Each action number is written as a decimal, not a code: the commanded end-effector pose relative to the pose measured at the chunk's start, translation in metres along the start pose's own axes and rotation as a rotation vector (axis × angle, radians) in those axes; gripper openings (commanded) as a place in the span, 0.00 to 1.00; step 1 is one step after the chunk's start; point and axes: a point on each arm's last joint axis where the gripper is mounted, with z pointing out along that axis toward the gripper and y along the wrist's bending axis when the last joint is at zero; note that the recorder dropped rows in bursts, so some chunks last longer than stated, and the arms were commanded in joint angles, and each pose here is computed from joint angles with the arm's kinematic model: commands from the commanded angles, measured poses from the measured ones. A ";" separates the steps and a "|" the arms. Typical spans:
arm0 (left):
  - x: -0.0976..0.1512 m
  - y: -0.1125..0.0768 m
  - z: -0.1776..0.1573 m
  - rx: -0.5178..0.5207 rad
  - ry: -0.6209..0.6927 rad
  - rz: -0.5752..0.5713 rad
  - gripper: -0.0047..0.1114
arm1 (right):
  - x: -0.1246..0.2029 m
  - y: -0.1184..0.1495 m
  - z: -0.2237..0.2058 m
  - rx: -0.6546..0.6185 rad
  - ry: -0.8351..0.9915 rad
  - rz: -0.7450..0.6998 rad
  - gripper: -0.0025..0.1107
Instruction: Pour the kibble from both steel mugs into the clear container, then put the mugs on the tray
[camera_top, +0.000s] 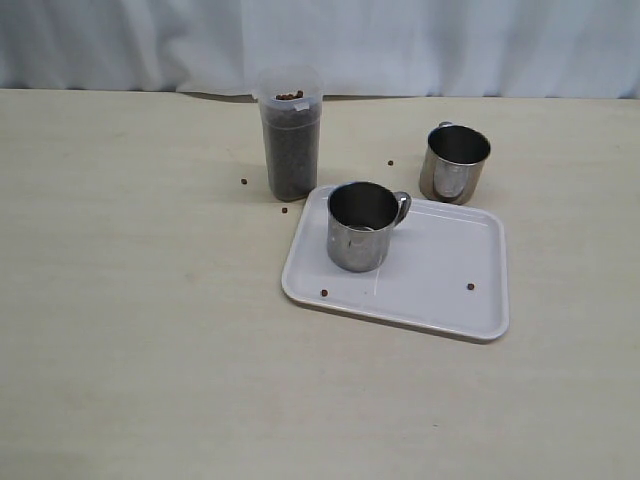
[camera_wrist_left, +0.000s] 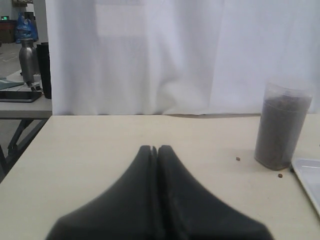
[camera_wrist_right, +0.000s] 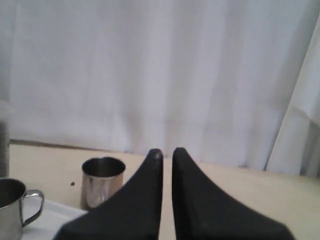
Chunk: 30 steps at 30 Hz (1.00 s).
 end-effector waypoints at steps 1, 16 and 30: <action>-0.001 0.000 0.000 0.003 -0.016 -0.008 0.04 | -0.015 0.001 -0.002 0.017 -0.176 -0.252 0.07; 0.000 0.000 0.000 0.003 -0.013 -0.008 0.04 | -0.062 0.001 -0.026 0.116 -0.770 -0.325 0.07; 0.000 0.000 0.000 0.003 -0.013 -0.008 0.04 | -0.032 -0.015 0.067 0.119 -0.188 0.217 0.07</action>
